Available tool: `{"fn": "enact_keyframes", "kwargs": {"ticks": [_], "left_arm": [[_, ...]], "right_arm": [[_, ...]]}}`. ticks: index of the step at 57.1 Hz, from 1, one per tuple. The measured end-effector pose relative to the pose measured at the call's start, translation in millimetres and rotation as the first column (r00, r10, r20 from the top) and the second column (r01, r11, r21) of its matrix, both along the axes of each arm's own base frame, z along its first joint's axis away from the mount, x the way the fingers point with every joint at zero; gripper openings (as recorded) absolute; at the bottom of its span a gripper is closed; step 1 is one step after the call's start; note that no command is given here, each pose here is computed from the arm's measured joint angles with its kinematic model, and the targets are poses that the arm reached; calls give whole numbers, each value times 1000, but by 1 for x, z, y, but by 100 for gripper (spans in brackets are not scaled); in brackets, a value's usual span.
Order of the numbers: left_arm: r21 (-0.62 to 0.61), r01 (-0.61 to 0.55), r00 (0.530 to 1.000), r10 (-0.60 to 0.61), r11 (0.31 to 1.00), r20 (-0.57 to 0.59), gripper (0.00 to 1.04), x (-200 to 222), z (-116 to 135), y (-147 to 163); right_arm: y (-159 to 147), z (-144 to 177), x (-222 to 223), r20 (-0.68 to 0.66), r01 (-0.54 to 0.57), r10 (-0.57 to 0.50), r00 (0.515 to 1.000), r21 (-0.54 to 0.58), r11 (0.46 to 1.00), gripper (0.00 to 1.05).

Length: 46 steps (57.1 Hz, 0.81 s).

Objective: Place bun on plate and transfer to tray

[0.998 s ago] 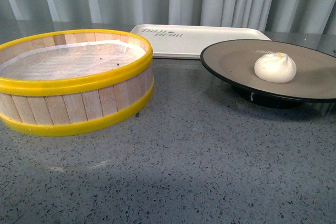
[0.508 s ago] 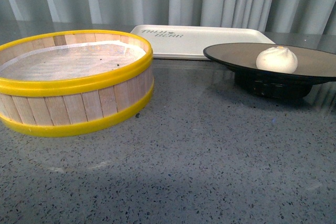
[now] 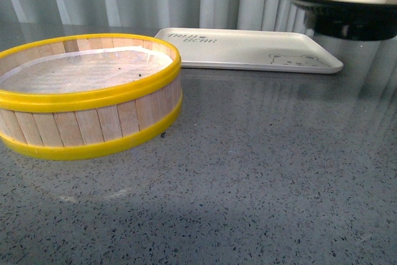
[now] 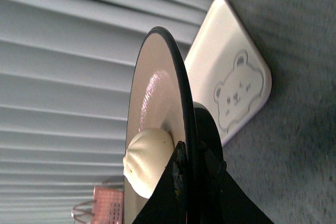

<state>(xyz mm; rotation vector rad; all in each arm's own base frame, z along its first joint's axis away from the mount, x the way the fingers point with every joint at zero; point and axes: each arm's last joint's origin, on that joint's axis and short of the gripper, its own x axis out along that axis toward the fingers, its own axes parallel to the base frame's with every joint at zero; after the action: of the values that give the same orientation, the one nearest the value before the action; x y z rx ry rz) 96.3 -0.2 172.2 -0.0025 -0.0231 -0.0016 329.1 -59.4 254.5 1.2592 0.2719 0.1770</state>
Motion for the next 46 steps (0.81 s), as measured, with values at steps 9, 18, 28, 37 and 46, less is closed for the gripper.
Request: {"fn": "enact_keyframes", "kwargs": {"ticks": [9, 18, 28, 37, 46], "left_arm": [[0, 0, 1000, 0, 1000, 0, 98, 0, 0, 0], [0, 0, 1000, 0, 1000, 0, 98, 0, 0, 0], [0, 0, 1000, 0, 1000, 0, 98, 0, 0, 0], [0, 0, 1000, 0, 1000, 0, 98, 0, 0, 0], [0, 0, 1000, 0, 1000, 0, 98, 0, 0, 0]], "right_arm": [[-23, 4, 44, -13, 48, -48, 999, 9, 999, 2], [-22, -8, 96, -67, 17, -15, 998, 20, 1000, 2], [-7, -16, 133, -111, -32, 35, 993, 23, 999, 2], [3, -18, 158, -110, -68, 69, 992, 20, 998, 2], [7, -17, 177, -121, -87, 89, 989, 22, 996, 2]]}}
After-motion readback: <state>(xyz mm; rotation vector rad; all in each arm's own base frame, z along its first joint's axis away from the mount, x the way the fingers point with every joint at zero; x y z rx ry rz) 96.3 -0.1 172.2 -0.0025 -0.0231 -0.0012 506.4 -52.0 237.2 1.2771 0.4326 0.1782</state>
